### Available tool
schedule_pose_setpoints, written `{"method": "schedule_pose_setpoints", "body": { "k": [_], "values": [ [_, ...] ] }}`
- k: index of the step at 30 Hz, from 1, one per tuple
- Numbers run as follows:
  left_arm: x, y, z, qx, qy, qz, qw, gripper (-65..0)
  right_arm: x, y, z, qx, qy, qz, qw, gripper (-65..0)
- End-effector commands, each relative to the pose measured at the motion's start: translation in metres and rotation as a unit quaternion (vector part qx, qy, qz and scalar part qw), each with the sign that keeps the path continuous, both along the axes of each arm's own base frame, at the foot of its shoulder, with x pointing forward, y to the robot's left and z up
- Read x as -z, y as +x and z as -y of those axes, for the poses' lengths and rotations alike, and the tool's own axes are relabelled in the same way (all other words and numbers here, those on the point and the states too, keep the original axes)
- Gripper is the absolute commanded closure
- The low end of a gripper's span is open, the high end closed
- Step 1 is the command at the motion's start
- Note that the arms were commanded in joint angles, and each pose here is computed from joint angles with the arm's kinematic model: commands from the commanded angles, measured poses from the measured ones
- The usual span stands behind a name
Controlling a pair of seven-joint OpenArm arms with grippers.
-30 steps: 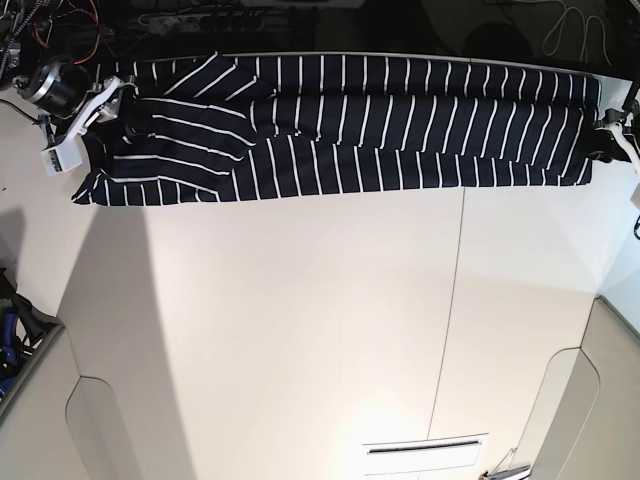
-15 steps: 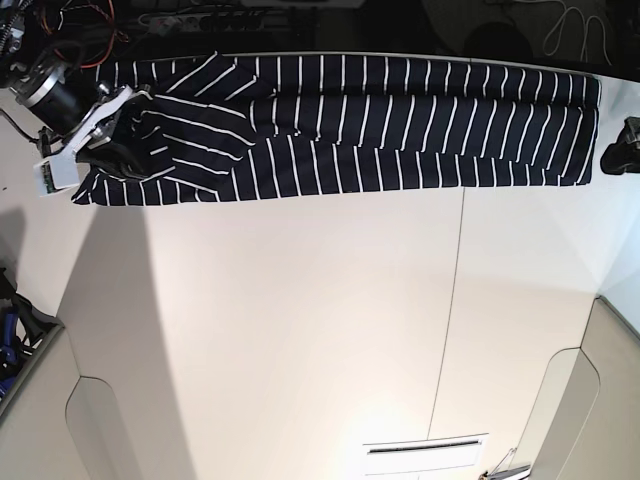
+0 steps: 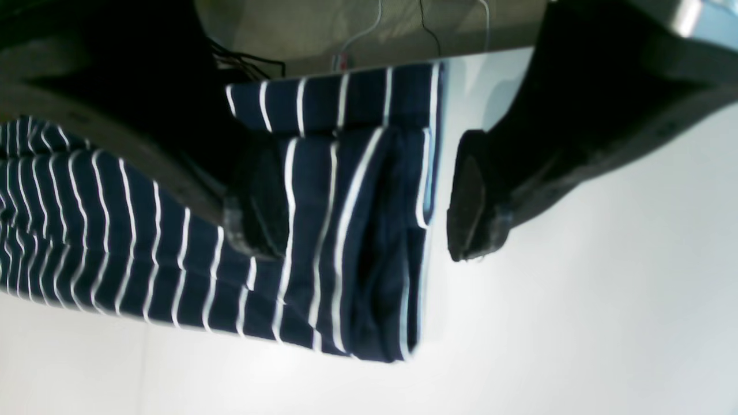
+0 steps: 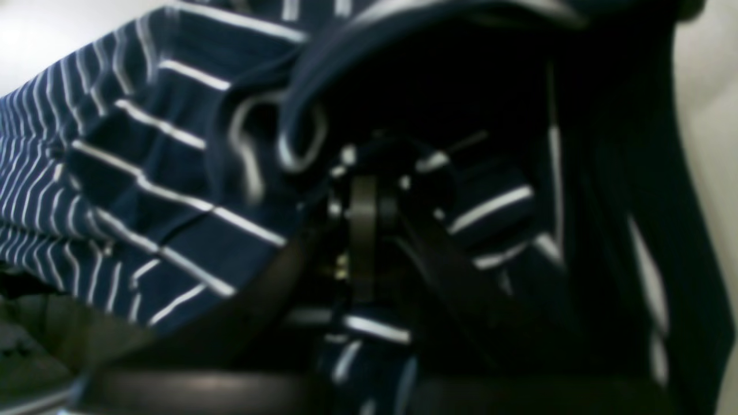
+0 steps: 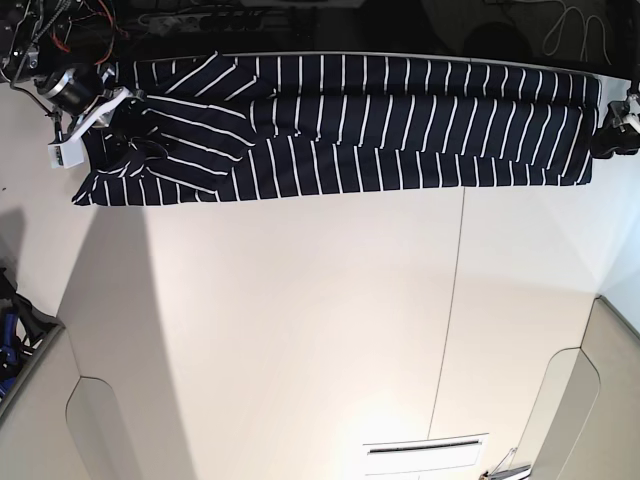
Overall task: Fold the T-shirt properly
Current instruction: 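Tuck the loose sleeve into the strip with the right gripper, then grasp both ends of the striped strip with both grippers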
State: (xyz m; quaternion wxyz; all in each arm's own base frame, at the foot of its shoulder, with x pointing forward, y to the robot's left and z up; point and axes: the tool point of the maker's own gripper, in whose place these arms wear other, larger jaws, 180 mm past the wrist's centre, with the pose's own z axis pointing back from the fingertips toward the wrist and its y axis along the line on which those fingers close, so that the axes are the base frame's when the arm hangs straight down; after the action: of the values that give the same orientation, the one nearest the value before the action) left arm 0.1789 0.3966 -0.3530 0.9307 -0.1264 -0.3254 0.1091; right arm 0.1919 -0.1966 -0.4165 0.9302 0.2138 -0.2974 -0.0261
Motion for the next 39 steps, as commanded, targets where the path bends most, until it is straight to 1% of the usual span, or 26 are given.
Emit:
{"method": "schedule_pose_setpoints", "body": {
  "k": [1,6,13,17,19,25,31,33,37,39],
  "values": [
    [-0.009,0.004,-0.011,-0.003,0.014,0.012,1.000,-45.6,-0.005,0.011,0.009,0.006,-0.004,0.017,0.9998,0.0],
    [0.002,-0.002,-0.024,-0.032,0.015,0.011,0.999,-45.6,-0.001,0.042,0.021,0.026,0.009,0.029,0.9992,0.0],
    [0.009,-0.007,-0.021,-0.041,0.002,0.006,0.999,-45.6,-0.016,0.080,0.023,0.030,0.015,0.062,0.9975,0.0],
    [0.018,-0.010,-0.008,-0.042,-0.024,0.002,0.999,-45.6,-0.017,0.083,0.023,0.029,0.015,0.064,0.9974,0.0],
    [0.022,-0.011,-0.003,-0.039,-0.030,-0.002,0.999,-45.6,-0.015,0.080,0.023,0.026,0.014,0.057,0.9979,0.0],
    [0.040,-0.019,0.004,-0.013,-0.009,-0.045,0.999,-45.6,-0.013,0.078,0.022,0.023,0.014,0.049,0.9985,0.0],
    [0.050,-0.024,0.016,0.008,-0.015,-0.069,0.997,-45.6,-0.015,0.078,0.020,0.023,0.020,0.051,0.9982,0.0],
    [0.045,-0.022,0.012,0.003,-0.015,-0.061,0.998,-45.5,-0.014,0.078,0.020,0.022,0.020,0.049,0.9984,0.0],
    [0.014,-0.010,-0.007,-0.034,-0.032,-0.003,0.999,-45.5,-0.013,0.076,0.020,0.019,0.019,0.043,0.9987,0.0],
    [-0.001,-0.010,-0.014,-0.044,-0.048,0.011,0.998,-45.6,-0.012,0.075,0.020,0.018,0.019,0.040,0.9988,0.0]
  ]
}}
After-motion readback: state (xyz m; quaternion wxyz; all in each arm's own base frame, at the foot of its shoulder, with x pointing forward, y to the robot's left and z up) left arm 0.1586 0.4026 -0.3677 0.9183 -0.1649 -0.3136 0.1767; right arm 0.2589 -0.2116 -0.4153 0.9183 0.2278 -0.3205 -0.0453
